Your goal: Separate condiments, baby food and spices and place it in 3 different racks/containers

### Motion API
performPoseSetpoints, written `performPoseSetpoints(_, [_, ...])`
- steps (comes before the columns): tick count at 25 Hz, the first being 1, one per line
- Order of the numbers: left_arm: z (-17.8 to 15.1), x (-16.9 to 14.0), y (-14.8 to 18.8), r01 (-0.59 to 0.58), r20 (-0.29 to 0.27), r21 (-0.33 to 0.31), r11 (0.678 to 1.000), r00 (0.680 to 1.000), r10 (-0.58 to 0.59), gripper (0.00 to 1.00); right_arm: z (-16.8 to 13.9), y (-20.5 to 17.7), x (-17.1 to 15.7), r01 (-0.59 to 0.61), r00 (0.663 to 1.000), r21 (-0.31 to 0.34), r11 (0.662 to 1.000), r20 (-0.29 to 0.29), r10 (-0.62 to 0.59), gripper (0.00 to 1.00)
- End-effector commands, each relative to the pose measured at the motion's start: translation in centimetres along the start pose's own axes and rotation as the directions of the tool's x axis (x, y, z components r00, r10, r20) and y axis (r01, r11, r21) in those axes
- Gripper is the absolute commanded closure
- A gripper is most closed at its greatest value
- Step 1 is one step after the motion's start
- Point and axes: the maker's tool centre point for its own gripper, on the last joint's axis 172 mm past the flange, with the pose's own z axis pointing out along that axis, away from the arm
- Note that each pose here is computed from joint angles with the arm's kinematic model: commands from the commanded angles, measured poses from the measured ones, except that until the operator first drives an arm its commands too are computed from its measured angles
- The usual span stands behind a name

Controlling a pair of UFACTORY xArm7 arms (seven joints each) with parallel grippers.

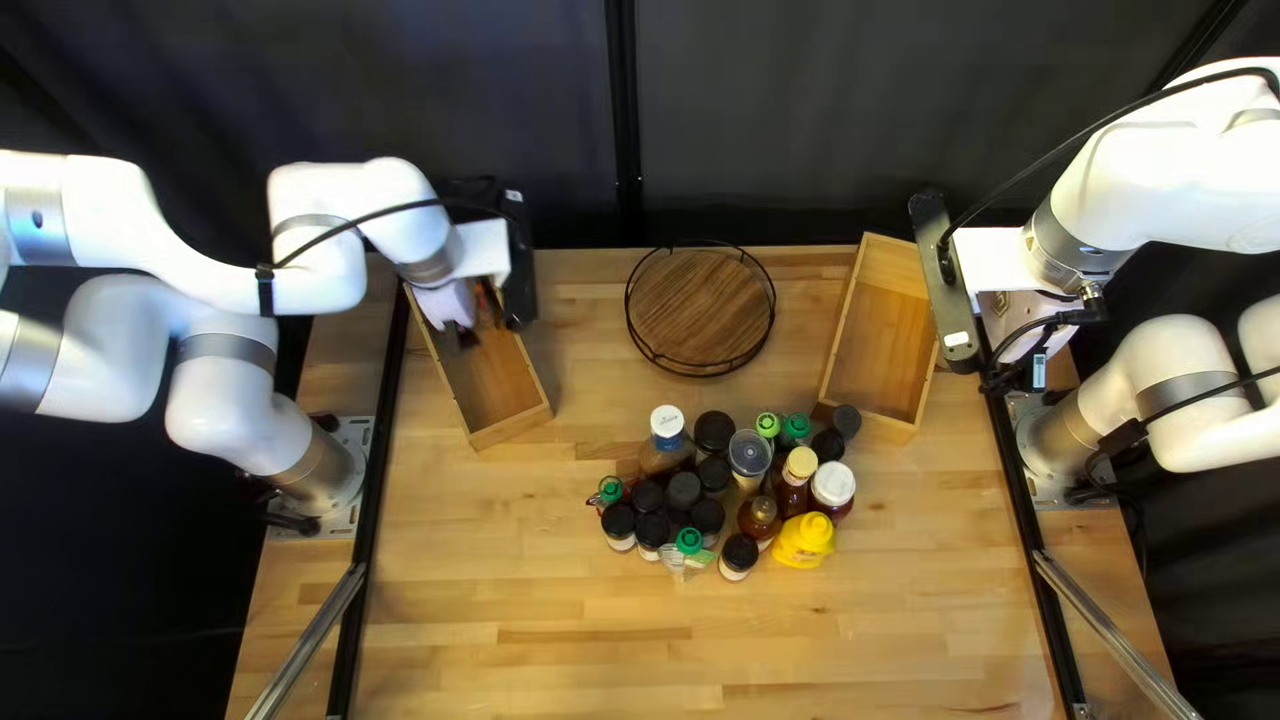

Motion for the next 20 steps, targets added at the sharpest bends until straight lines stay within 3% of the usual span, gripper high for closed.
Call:
performPoseSetpoints(1, [-0.2, 4.7, 6.2, -0.003, -0.039, -0.050, 0.999, 0.999, 0.001, 0.00, 0.0, 0.0, 0.0, 0.000, 1.000, 0.000, 1.000, 0.000, 0.000, 0.00])
performPoseSetpoints(13, [1.6, 10.2, 13.6, 0.155, -0.057, -0.016, 0.988, 0.986, -0.156, 0.00, 0.0, 0.0, 0.0, 0.000, 1.000, 0.000, 1.000, 0.000, 0.000, 0.00])
performPoseSetpoints(20, [3.5, 10.0, 13.5, 0.198, -0.039, 0.026, 0.980, 0.980, -0.197, 0.00, 0.0, 0.0, 0.0, 0.000, 1.000, 0.000, 1.000, 0.000, 0.000, 0.00])
